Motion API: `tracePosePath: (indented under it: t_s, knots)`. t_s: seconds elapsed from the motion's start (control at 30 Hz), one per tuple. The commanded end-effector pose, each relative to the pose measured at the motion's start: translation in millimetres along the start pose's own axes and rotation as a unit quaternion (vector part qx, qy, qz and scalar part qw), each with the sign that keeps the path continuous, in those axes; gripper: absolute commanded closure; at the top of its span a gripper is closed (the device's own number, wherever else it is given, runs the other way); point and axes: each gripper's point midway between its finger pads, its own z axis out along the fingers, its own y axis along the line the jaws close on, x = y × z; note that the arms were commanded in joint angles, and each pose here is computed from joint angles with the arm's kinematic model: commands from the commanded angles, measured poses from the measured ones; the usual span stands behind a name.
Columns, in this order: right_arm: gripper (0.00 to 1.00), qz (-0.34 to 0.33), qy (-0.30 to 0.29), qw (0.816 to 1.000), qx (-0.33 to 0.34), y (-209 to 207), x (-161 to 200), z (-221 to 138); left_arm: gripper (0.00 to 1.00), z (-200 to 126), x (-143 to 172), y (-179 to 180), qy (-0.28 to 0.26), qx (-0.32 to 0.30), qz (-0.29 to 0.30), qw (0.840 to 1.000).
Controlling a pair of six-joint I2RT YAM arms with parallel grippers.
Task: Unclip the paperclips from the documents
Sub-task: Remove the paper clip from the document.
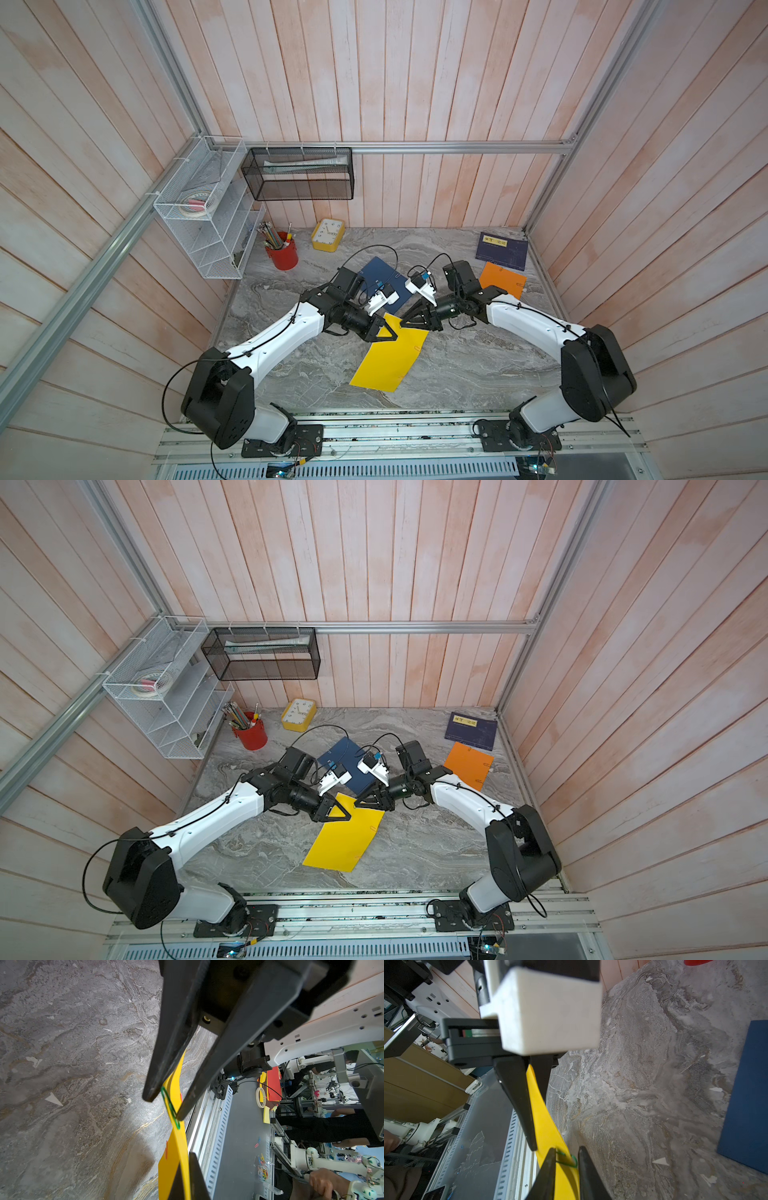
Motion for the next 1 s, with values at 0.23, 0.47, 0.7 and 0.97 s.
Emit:
tracePosePath:
  t_s: [0.23,0.47,0.7,0.97]
  knots:
    - [0.85,-0.007,-0.007,0.999,-0.043,20,-4,-2,1.00,0,4,5,0.009,-0.004,0.008,1.000]
    - [0.88,-0.007,-0.006,0.999,-0.038,22,-2,-3,1.00,-2,4,9,0.011,-0.017,0.012,1.000]
    - [0.92,-0.004,-0.005,0.999,-0.038,23,1,-3,1.00,-4,3,12,0.009,-0.025,0.013,1.000]
    - [0.98,0.002,-0.004,0.999,-0.038,22,2,-3,1.00,-6,1,11,0.005,-0.027,0.015,1.000]
